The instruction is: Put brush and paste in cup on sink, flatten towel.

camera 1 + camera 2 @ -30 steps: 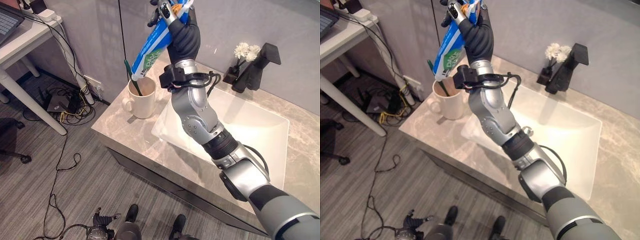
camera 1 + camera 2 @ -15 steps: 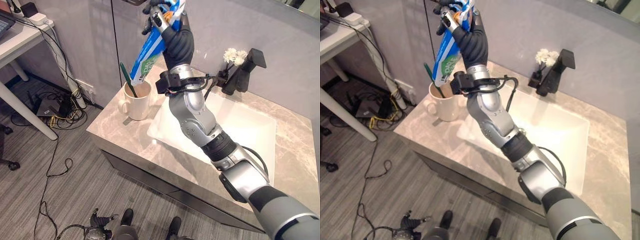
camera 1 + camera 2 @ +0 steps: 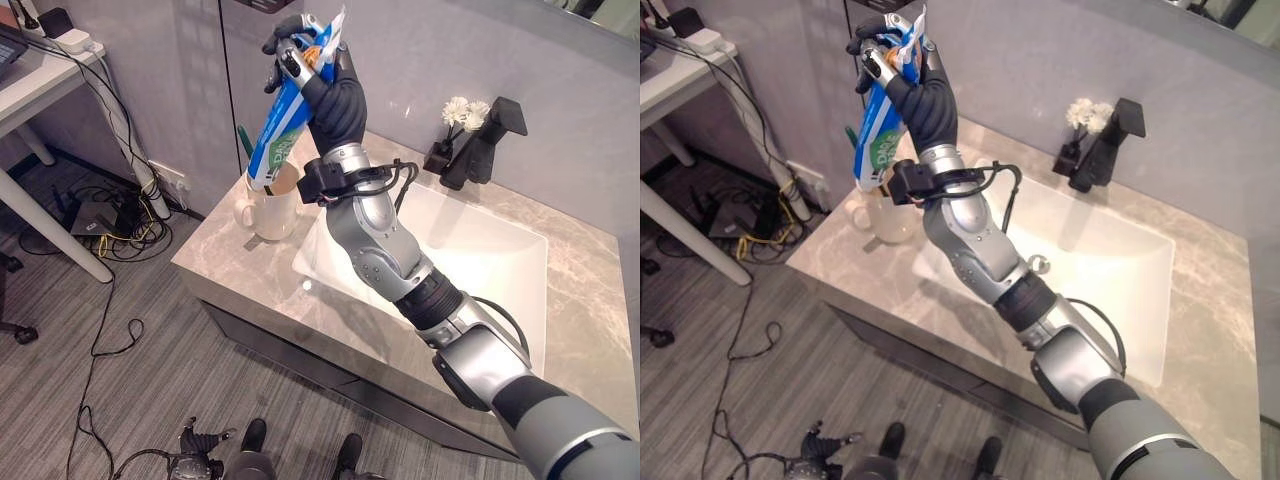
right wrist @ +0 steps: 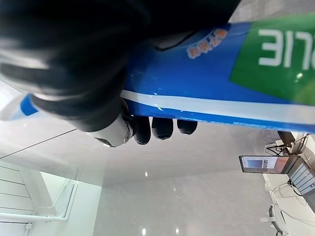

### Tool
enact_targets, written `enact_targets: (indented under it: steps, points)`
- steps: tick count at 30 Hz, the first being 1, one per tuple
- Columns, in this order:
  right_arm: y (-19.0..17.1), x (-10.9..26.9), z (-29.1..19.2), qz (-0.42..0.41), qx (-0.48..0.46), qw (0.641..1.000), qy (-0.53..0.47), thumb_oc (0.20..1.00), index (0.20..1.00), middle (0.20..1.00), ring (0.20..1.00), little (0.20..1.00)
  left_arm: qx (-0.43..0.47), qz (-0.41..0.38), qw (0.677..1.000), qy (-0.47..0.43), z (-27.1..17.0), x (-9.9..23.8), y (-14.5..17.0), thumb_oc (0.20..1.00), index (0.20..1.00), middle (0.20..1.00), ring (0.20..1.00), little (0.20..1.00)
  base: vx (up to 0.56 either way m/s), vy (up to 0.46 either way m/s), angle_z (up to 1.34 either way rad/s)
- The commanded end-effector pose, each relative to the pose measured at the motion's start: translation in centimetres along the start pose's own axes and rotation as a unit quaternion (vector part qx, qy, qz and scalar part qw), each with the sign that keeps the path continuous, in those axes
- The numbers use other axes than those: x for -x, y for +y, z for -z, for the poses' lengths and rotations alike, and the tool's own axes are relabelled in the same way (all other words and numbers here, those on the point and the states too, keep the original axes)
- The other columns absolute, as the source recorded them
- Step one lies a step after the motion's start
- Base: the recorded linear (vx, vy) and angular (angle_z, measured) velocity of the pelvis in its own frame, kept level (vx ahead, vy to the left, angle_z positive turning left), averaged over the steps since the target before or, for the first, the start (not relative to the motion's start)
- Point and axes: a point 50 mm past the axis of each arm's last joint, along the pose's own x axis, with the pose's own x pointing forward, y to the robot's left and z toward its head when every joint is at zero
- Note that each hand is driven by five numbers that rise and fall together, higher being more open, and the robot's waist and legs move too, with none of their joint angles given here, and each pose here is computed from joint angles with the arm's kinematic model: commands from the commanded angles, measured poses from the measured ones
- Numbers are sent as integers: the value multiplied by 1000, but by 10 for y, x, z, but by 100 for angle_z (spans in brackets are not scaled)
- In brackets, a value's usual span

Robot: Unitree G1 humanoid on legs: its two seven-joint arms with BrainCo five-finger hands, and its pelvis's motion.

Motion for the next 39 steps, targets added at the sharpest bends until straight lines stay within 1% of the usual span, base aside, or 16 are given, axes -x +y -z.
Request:
enact_targets:
  steps: [1,23,39]
  points:
    - [13,-14,-25,-35,2,998,-61,200,200,200,200,200,-10,-21,1000,7,-1,-4,8,1000,1000,1000,1000,1000,0,0,0]
    - [15,-18,-28,-30,27,996,-74,200,200,200,200,200,-7,-30,999,11,1,-5,13,1000,1000,1000,1000,1000,1,0,-1]
    - [18,-25,-37,-33,81,991,-98,200,200,200,200,200,-17,-35,999,8,0,-7,16,1000,1000,1000,1000,1000,0,0,0]
